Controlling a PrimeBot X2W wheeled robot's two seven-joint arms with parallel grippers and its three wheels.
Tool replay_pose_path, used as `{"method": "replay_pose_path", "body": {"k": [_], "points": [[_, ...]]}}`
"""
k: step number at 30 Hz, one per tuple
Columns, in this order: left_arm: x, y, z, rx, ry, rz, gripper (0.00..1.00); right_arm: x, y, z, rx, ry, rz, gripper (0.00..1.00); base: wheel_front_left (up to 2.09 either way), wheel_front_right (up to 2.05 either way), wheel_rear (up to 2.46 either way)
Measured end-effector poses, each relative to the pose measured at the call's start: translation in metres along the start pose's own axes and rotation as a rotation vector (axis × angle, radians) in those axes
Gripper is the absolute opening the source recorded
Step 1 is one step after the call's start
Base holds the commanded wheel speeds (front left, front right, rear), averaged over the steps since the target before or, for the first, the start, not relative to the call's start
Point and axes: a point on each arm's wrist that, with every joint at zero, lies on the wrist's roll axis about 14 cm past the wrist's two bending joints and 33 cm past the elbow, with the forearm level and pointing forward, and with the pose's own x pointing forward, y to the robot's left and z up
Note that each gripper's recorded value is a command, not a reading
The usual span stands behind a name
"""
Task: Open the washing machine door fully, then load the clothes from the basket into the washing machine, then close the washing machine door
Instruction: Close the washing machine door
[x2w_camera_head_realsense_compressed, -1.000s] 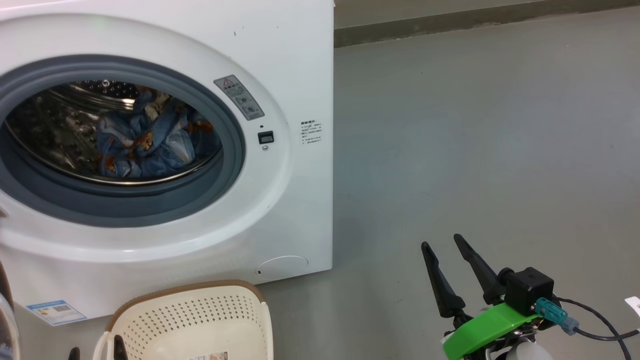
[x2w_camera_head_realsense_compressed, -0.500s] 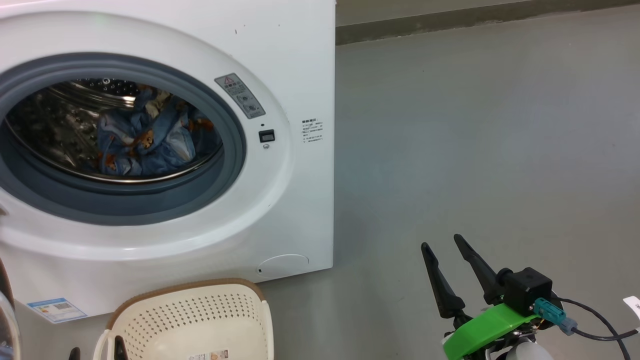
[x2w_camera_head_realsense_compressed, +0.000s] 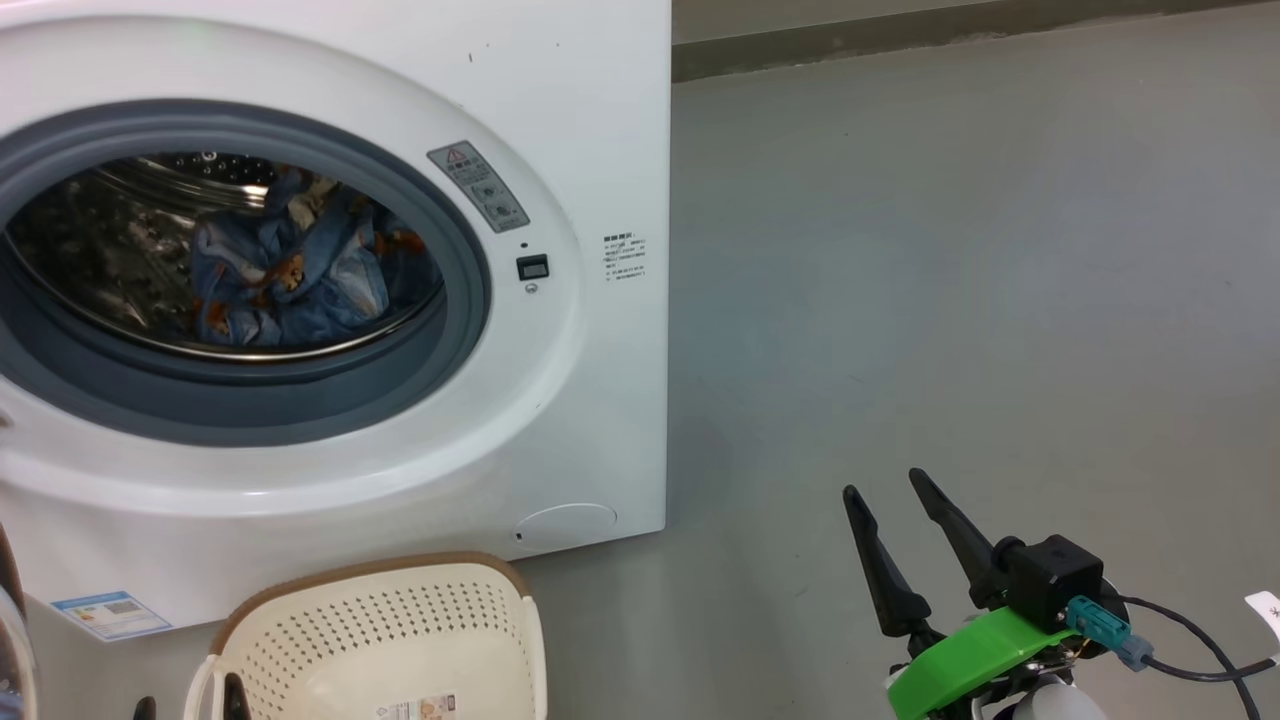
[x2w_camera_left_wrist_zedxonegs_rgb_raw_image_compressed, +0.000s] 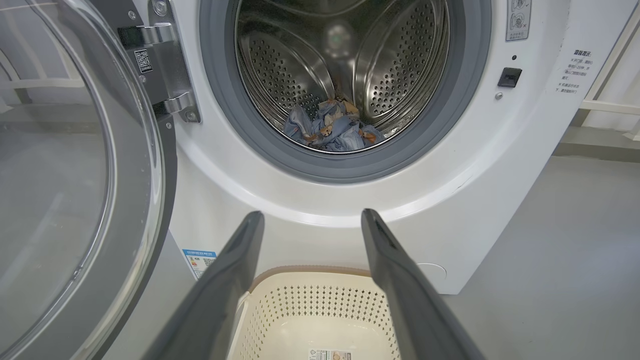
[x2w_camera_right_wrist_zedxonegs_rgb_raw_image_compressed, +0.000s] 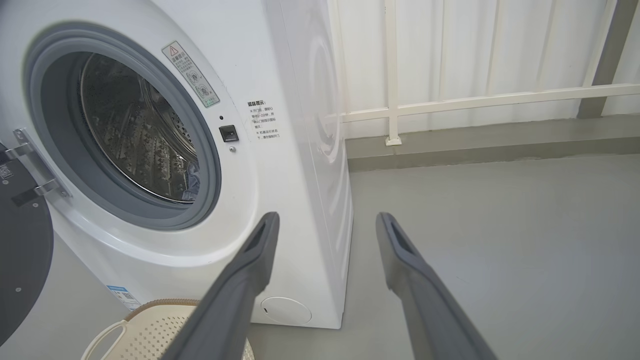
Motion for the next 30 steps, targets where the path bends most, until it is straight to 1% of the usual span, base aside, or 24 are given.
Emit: {"method": "replay_pose_path", "body": {"k": [19, 24, 30], "points": [[0.0012, 0.0028, -0.0052, 0.009, 0.017, 0.004, 1.00, 0.0012, -0.0008, -0.0038, 0.002, 0.011, -0.002, 1.00, -0.05, 0.05, 0.00], [0.0018, 0.0031, -0.0049, 0.008, 0.016, 0.005, 1.00, 0.0016, -0.0006, -0.0043, -0.004, 0.012, 0.000, 1.00, -0.85, 0.85, 0.00], [0.0025, 0.0031, -0.0045, 0.008, 0.014, 0.005, 1.00, 0.0017, -0.0006, -0.0048, -0.004, 0.014, 0.000, 1.00, -1.60, 1.60, 0.00]]}}
